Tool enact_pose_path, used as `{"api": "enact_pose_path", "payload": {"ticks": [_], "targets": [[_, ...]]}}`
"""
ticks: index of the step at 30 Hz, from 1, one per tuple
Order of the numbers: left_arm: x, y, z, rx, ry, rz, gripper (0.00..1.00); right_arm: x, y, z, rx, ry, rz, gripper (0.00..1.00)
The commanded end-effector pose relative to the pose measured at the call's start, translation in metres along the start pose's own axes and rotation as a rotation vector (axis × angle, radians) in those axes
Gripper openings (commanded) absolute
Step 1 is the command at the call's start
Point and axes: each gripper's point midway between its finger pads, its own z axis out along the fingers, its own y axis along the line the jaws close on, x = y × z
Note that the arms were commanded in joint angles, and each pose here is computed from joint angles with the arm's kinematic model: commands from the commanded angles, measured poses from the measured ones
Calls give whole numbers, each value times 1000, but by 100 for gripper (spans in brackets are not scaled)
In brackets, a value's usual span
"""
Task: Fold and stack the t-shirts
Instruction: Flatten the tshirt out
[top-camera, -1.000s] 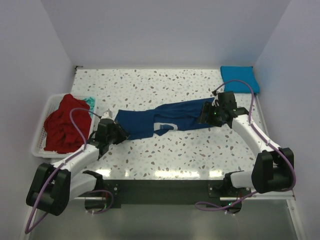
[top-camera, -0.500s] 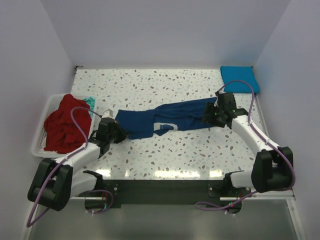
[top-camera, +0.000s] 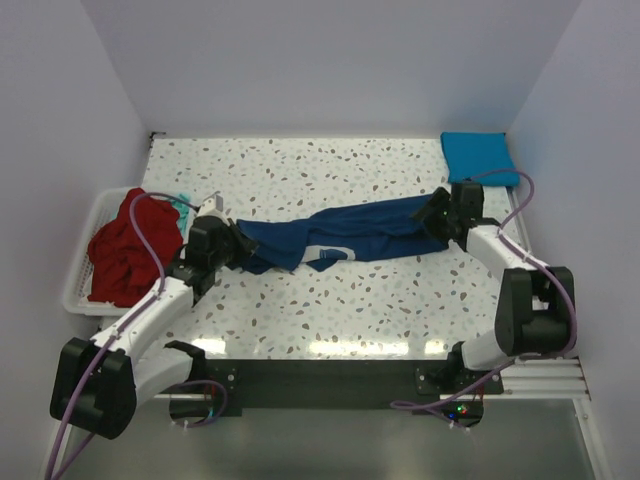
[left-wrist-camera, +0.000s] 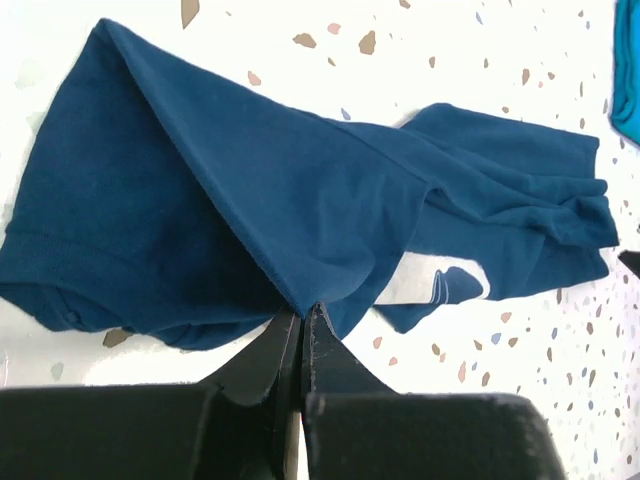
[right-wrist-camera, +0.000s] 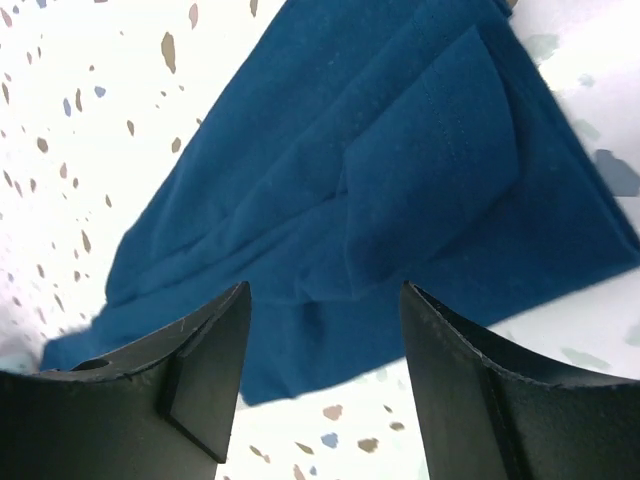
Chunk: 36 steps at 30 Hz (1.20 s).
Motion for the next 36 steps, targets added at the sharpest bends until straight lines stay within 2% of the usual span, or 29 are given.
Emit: {"api": "enact_pose_path", "payload": {"ticks": [1,9,14,17,18,19,22,25,28,31,32,33,36], "targets": [[-8,-7,-5,16,-3,26,0,-9,18,18,-85,-39,168,64],[-10,-8,-7,15,-2,35,0,6,-1,43,-43,-24,312,64],[-13,-6,-9,-6,-8,39,0,-9,-15,55,-8,-96,325,57],[-18,-7,-12,-15,-21,51,0,-24,-11,53,12,-124,246,45],[-20,-8,-14,-18,-23,56,0,-23,-17,50,52,-110,217,35],[-21,-8,-15,-18,-23,65,0,-32,-16,44,69,-137,189,32],[-28,-4,-17,-56,-45,83,0,-52,-10,20,119,-155,76,22],[-34,-3,-20,-72,-56,103,0,-65,-7,-5,145,-171,-42,19],[-34,0,-22,-85,-57,113,0,-54,-22,-9,210,-121,-86,19],[-31,0,-21,-83,-47,114,0,-39,-34,-7,240,-66,-101,30],[-30,1,-21,-82,-43,114,0,-33,-40,-7,250,-61,-100,41],[-29,1,-20,-80,-39,113,0,-32,-46,-7,271,-67,-101,45],[-25,2,-20,-75,-28,110,0,-33,-59,-6,292,-58,-75,51]]}}
